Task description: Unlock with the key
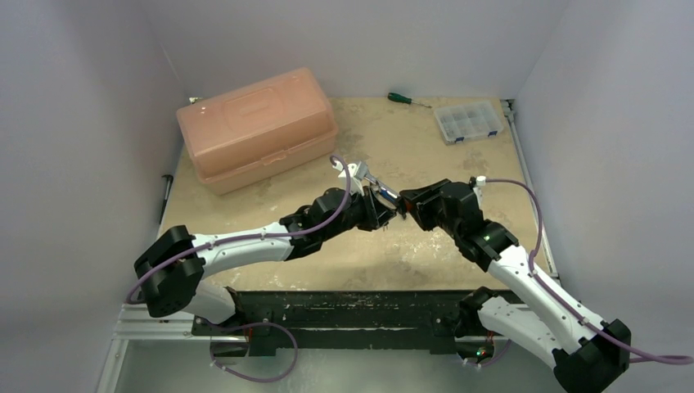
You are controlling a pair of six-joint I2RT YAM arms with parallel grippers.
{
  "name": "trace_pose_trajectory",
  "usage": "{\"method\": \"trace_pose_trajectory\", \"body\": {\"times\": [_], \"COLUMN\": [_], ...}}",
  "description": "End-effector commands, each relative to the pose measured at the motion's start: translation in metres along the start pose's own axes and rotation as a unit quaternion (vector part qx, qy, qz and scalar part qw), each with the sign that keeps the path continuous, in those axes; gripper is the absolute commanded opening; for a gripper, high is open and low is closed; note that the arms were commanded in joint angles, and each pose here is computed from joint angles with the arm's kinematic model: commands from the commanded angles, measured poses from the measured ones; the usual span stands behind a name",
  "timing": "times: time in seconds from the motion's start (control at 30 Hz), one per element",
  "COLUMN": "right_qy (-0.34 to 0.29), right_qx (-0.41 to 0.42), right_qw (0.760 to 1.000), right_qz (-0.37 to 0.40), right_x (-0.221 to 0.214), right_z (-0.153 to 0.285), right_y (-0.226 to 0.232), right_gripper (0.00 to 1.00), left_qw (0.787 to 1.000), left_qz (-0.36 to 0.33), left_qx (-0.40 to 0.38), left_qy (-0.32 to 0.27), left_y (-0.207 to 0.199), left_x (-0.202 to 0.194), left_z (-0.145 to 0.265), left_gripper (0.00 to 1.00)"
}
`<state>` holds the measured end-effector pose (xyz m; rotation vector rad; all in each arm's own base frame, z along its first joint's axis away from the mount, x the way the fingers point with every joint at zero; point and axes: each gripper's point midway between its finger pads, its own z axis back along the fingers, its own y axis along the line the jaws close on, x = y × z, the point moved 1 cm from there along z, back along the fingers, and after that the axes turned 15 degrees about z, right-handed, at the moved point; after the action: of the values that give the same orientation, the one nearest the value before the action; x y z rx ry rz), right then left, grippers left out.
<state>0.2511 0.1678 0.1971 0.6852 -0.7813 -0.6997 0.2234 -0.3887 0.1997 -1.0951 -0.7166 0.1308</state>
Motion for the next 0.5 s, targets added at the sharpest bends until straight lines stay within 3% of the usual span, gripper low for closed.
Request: {"method": "trace_pose_trajectory", "body": {"times": [0.0,0.47], "right_qy": [0.011,0.015], "right_qx": [0.054,0.06], "right_qw": [0.998,0.998], "right_qz": [0.002,0.002], "right_x": [0.0015,-0.002], "right_z": [0.0157,0.0173], "right_y": [0.0348,0.0374], "right_gripper": [0.0,0.0], "left_qw": [0.998,0.997], "left_qz": [0.015,0.024], "left_qx": [-0.05,-0.065], "left_qy": [-0.04,-0.04], "left_y": [-0.0281,-0.033], "left_x": [0.0189,0.0176], "left_z": [-0.0056,-0.0134], "left_gripper": [0.0,0.0]}}
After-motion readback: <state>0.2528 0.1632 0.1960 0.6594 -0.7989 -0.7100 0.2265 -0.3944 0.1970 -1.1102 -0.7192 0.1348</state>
